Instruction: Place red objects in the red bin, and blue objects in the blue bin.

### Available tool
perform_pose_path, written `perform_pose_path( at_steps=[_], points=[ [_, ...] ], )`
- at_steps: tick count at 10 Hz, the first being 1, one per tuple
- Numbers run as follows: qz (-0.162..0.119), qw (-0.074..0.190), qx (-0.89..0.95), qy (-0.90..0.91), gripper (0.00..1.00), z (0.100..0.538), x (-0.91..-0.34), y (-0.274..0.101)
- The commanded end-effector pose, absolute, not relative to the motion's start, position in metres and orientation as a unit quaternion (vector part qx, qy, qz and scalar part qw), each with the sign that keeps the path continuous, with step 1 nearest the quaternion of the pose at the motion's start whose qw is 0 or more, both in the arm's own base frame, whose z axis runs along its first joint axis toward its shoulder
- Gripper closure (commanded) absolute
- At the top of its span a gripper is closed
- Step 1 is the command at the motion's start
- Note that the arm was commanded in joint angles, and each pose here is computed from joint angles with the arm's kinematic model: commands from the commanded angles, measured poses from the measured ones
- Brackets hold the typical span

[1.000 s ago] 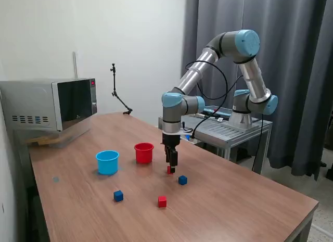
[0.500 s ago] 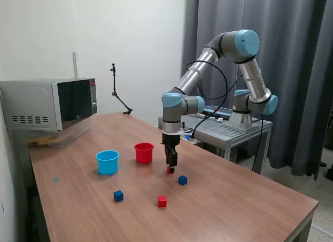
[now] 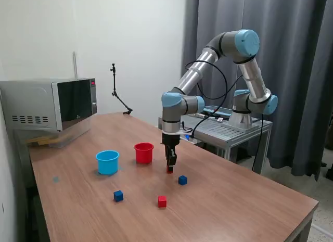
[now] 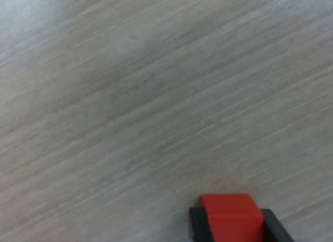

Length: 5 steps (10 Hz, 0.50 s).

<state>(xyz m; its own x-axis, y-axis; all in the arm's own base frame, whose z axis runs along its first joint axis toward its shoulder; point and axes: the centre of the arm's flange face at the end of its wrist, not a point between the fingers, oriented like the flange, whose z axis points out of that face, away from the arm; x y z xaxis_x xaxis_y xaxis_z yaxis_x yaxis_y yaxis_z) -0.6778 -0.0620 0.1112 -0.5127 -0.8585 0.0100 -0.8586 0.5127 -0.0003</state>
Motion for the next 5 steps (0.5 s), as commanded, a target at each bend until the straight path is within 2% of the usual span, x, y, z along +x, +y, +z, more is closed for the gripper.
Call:
perform_pose_path(
  at_steps=[1, 3, 5],
  points=[
    [0.003, 0.003, 0.494, -0.870, 1.00, 0.111, -0.677, -0.062],
    [-0.001, 0.007, 0.494, -0.869, 1.00, 0.119, -0.678, -0.061],
    [-0.016, 0.025, 0.495, -0.869, 1.00, 0.157, -0.678, -0.061]
  ],
)
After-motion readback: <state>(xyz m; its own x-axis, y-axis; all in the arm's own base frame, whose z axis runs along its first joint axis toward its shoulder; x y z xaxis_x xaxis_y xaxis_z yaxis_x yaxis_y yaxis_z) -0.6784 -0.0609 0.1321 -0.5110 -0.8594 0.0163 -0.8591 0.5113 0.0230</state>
